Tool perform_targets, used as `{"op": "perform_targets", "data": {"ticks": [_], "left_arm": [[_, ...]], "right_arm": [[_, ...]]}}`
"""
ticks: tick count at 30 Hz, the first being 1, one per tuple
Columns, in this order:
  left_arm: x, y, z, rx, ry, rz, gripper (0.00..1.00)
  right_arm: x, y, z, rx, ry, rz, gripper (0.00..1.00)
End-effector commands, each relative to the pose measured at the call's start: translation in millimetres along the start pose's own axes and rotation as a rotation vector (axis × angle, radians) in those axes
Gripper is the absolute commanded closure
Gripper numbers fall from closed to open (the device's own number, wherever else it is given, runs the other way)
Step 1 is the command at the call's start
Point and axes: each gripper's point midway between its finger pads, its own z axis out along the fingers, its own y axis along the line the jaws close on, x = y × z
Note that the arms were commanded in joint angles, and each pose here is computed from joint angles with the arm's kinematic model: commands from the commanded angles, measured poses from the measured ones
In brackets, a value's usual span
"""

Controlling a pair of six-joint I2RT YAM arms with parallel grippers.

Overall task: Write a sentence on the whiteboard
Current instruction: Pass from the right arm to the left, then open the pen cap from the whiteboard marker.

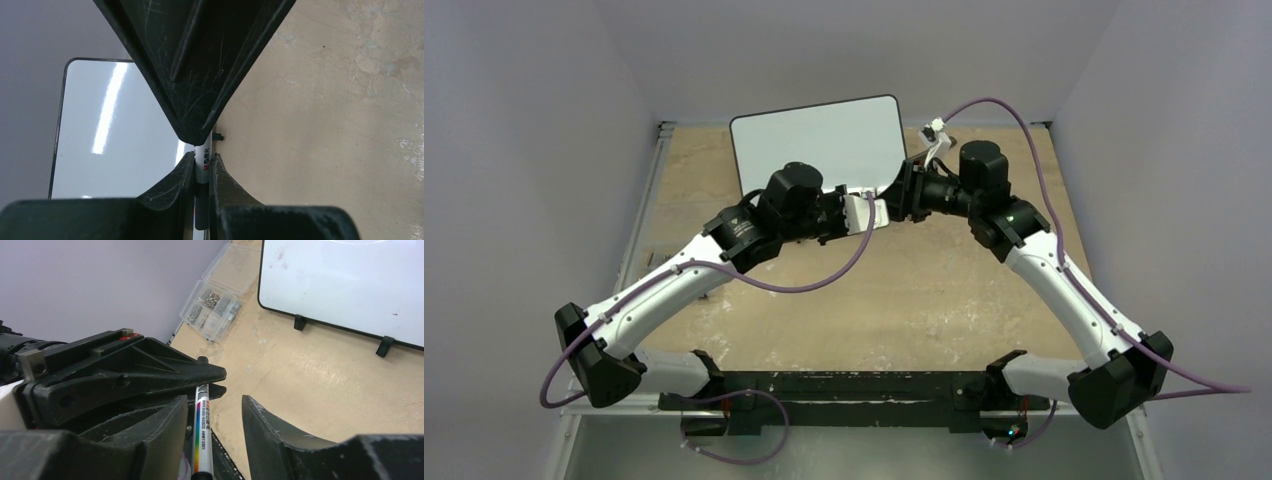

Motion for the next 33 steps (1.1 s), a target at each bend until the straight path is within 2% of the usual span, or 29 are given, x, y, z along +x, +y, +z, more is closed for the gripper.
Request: {"op": "perform_targets", "data": {"ticks": [1, 15, 28, 33], "left_arm": [[-23.4, 14.4, -4.5, -0.051, -0.055, 0.004, 1.00], [-20.2, 9.7, 0.6, -0.021, -0.030, 0.139, 1.00], [-20.7, 6.7, 7.6, -0.018, -0.020, 0.165, 1.00], [-20.6, 6.6, 8.3, -0.021, -0.017, 0.181, 1.00]], "right_arm": [[-7.5, 5.8, 3.3, -0.005, -0.014, -0.020, 0.58], [6.7, 6.4, 14.8, -0.019, 0.047, -0.016, 0.68], [14.3, 5.2, 20.6, -0.025, 0.066, -0.007, 0.82], [15.9, 4.7, 22.6, -0.028, 0.070, -0.005, 0.84]]}}
